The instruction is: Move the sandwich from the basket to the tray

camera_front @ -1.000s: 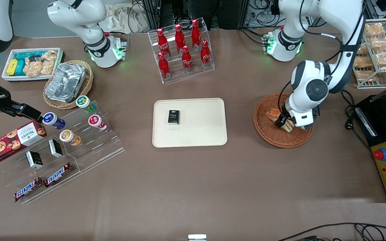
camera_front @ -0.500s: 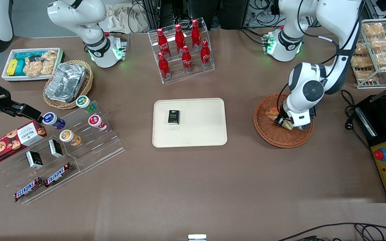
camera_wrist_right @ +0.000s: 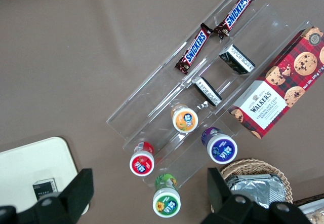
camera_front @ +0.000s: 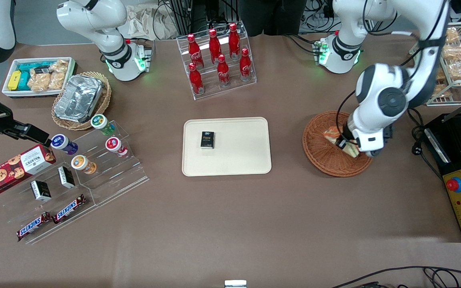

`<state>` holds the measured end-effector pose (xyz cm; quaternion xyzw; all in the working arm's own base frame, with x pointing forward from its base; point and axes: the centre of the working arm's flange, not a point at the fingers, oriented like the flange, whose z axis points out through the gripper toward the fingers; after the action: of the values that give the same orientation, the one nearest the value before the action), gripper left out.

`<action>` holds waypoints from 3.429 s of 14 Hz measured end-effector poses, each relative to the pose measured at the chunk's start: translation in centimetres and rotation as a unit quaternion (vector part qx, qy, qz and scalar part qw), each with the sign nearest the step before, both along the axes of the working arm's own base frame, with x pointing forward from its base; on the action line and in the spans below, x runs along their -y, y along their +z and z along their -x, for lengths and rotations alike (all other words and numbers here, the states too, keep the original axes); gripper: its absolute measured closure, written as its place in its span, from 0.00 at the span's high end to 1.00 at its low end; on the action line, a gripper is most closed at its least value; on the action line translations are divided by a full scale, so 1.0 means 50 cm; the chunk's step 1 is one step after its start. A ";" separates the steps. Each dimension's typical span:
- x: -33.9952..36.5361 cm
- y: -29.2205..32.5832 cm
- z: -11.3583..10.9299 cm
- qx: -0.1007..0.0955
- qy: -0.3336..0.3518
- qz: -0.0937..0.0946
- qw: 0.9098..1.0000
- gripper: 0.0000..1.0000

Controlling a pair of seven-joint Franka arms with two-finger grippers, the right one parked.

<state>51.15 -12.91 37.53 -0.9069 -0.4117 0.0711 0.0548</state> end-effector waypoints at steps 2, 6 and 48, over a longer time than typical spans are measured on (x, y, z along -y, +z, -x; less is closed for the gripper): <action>0.028 0.124 -0.012 -0.019 -0.039 0.001 0.999 0.20; 0.094 0.247 -0.007 0.001 -0.133 0.023 0.991 0.20; 0.573 -0.027 0.096 0.103 -0.410 -0.007 0.906 1.00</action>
<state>46.33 -41.55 36.17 -0.9976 -0.0069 -0.0540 0.0425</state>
